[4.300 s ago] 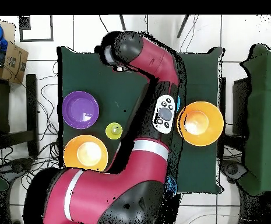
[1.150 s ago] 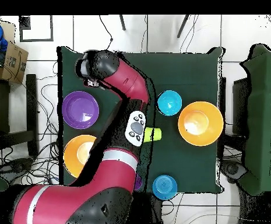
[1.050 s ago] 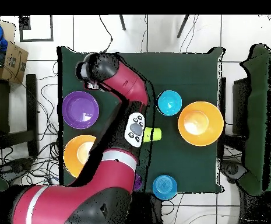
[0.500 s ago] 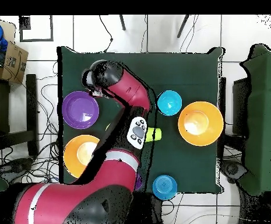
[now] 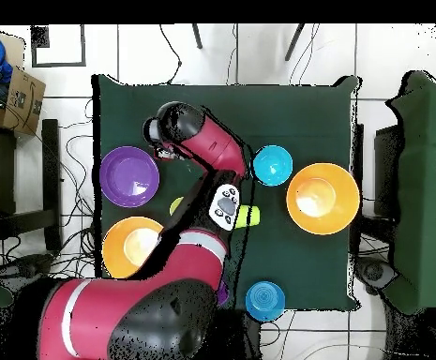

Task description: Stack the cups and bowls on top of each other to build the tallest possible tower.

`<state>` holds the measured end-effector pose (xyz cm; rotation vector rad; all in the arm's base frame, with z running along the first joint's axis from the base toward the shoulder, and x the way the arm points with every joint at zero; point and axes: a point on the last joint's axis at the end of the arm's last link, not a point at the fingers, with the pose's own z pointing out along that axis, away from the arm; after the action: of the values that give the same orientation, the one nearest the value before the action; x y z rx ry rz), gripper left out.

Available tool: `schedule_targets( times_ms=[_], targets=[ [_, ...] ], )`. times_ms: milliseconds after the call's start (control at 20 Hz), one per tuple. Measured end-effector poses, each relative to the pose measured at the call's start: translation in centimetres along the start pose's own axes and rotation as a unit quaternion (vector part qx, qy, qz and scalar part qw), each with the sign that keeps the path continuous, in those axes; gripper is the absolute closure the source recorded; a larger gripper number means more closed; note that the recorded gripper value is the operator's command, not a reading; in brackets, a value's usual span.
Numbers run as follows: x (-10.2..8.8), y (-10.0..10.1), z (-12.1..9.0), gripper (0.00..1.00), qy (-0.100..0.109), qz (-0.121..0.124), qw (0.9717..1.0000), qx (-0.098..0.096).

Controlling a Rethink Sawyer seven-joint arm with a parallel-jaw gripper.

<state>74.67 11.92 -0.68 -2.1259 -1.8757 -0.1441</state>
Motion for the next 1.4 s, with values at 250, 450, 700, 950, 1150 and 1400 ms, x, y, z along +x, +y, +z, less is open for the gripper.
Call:
schedule_targets(
  times_ms=[250, 450, 700, 950, 1150, 1400],
  targets=[
    [-0.8, 0.6, 2.2, 0.00, -0.008, 0.008, 0.9999, 0.004],
    [-1.0, 1.2, 3.7, 0.00, -0.015, 0.024, 0.9996, 0.003],
    [-0.6, 1.9, 4.6, 1.00, -0.032, 0.059, 0.9977, -0.003],
    [0.2, 2.3, 4.5, 1.00, -0.040, 0.077, 0.9962, -0.007],
    [1.0, 2.9, 3.9, 1.00, -0.045, 0.081, 0.9956, -0.014],
    [1.5, 4.3, 3.0, 1.00, -0.044, 0.070, 0.9963, -0.025]
  ],
)
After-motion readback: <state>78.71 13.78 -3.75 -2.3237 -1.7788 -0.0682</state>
